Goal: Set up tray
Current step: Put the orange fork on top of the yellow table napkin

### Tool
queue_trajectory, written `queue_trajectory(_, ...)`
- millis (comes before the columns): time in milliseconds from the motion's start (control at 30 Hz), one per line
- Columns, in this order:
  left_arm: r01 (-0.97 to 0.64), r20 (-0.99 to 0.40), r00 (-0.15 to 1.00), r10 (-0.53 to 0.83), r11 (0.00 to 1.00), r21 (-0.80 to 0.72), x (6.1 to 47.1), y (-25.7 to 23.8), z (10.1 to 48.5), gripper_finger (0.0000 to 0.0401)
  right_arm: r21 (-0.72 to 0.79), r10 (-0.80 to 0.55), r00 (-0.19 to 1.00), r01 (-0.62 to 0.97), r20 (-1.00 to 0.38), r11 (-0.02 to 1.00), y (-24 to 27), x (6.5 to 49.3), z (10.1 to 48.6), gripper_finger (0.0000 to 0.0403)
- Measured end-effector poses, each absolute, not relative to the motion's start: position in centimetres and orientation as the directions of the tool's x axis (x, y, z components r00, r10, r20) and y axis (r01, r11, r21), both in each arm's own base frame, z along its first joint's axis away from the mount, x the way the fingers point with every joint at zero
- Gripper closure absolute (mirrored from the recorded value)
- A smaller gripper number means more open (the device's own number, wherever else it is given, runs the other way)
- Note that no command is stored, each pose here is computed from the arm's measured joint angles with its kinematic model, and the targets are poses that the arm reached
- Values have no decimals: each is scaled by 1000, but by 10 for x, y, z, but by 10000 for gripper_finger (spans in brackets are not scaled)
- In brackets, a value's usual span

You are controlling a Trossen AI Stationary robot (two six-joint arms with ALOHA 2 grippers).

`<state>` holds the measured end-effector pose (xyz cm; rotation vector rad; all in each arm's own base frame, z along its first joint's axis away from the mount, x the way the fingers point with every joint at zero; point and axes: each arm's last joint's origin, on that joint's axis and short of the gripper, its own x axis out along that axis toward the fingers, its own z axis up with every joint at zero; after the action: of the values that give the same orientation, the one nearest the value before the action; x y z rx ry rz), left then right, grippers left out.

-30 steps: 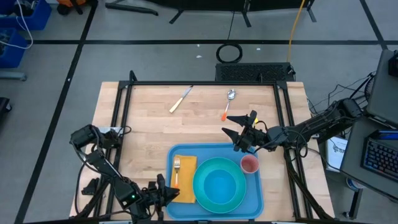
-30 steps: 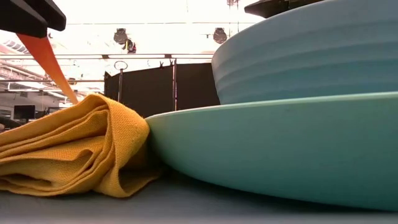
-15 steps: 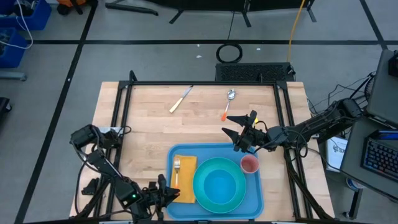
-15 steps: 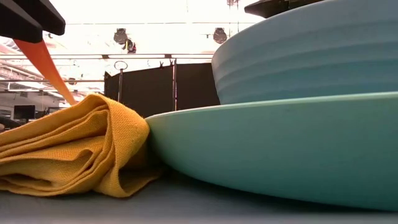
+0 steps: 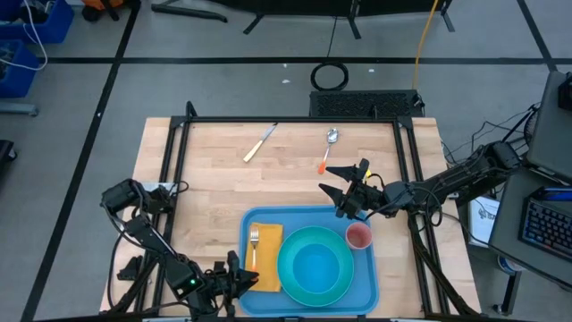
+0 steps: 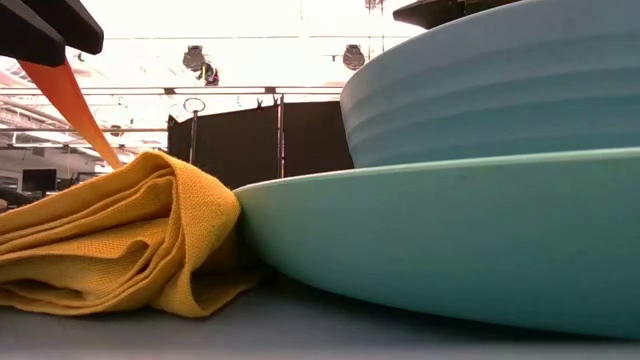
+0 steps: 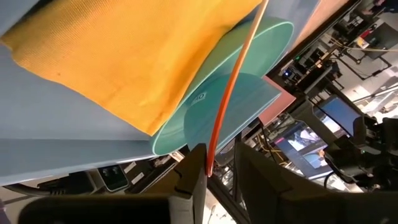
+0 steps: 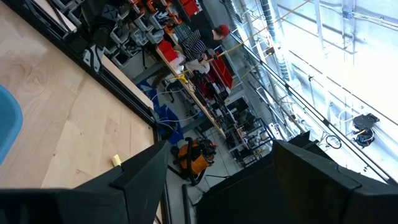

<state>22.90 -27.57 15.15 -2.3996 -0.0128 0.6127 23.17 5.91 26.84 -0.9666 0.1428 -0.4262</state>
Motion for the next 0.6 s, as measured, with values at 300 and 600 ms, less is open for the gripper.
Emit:
queue_trajectory(300, -152, -431, 889, 155, -788, -596, 229, -276, 151, 263, -821, -413, 908, 287, 70, 493, 59, 232, 268, 124)
queue_trajectory(600, -164, -439, 887, 142, -791, -589, 229, -276, 151, 195, -821, -413, 908, 287, 70, 493, 59, 232, 268, 124)
